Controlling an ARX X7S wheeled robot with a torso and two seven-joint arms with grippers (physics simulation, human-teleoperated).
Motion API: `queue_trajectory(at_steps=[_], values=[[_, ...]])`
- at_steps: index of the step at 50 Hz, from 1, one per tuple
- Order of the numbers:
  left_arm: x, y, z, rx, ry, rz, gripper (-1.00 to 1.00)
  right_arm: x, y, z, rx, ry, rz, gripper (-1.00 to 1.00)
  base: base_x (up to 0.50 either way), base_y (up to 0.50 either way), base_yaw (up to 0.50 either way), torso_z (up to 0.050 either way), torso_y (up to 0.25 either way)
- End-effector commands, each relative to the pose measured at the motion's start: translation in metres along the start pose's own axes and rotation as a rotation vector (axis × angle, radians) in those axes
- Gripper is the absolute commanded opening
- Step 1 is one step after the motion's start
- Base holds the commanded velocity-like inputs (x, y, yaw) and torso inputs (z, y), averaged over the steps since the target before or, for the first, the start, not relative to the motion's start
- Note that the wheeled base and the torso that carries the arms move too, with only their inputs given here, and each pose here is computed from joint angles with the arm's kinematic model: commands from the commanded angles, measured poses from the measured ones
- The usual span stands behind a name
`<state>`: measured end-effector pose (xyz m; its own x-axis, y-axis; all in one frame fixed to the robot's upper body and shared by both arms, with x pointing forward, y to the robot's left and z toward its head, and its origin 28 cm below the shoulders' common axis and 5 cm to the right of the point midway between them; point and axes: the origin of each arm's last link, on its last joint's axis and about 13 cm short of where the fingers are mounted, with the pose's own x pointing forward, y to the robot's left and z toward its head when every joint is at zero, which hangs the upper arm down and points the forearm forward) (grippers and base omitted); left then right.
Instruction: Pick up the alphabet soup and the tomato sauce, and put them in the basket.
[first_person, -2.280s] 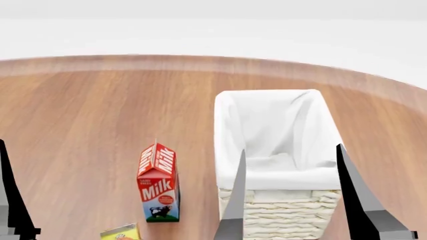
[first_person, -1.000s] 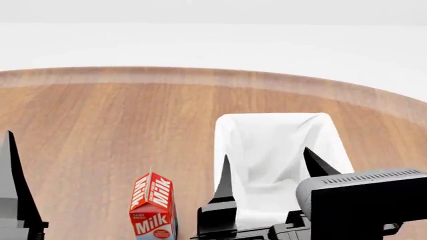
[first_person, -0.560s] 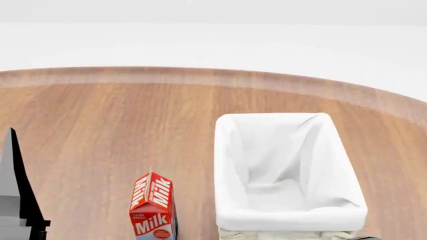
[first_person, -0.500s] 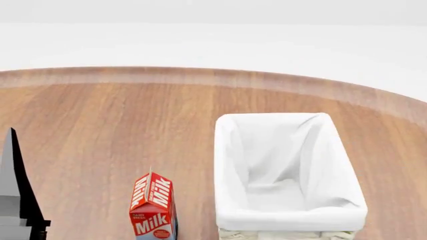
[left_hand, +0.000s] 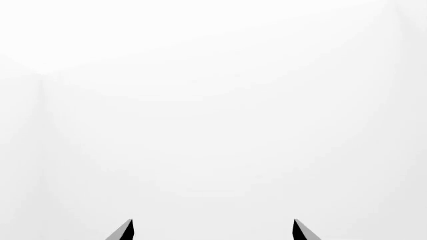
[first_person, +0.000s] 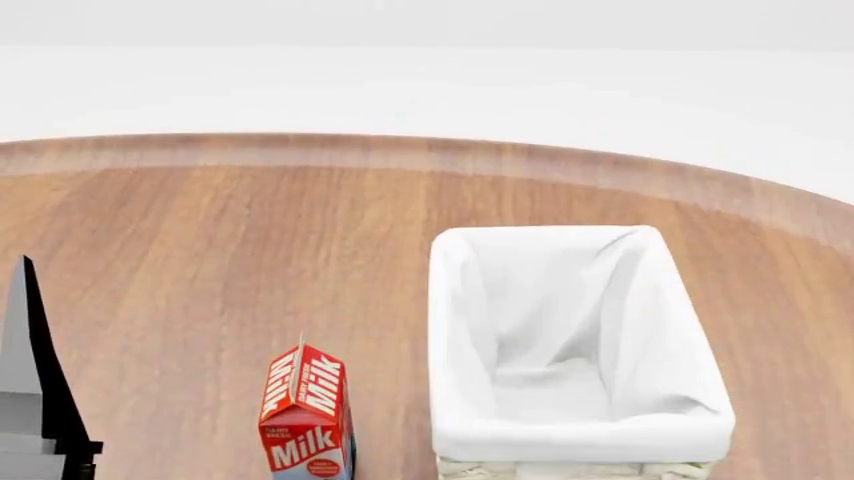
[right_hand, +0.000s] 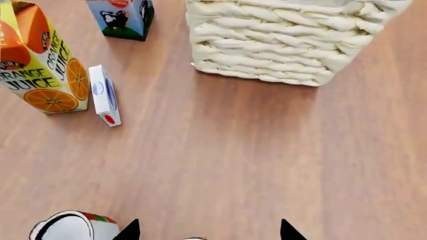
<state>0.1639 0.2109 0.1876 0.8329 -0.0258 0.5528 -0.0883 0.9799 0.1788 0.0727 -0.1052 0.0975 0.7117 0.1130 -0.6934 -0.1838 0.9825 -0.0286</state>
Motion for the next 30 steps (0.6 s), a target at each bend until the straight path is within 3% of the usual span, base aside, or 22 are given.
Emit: queue_trajectory(at_steps=[1,22,30], values=[[0.000,0.000,0.000,-0.001,-0.001,0.000,1.00,-0.005,0.004,-0.033,-0.022,0.086,0.009,1.00,0.00,0.00,0.00,0.000,0.000],[0.000,-0.001,0.000,-0.001,0.001,-0.002,1.00,-0.009,0.008,-0.032,-0.029,0.067,0.036,1.00,0.00,0.00,0.00,0.000,0.000],[0.000,-0.001,0.000,0.000,0.001,-0.002,1.00,0.002,0.011,-0.040,-0.123,0.028,0.016,1.00,0.00,0.00,0.00,0.000,0.000]])
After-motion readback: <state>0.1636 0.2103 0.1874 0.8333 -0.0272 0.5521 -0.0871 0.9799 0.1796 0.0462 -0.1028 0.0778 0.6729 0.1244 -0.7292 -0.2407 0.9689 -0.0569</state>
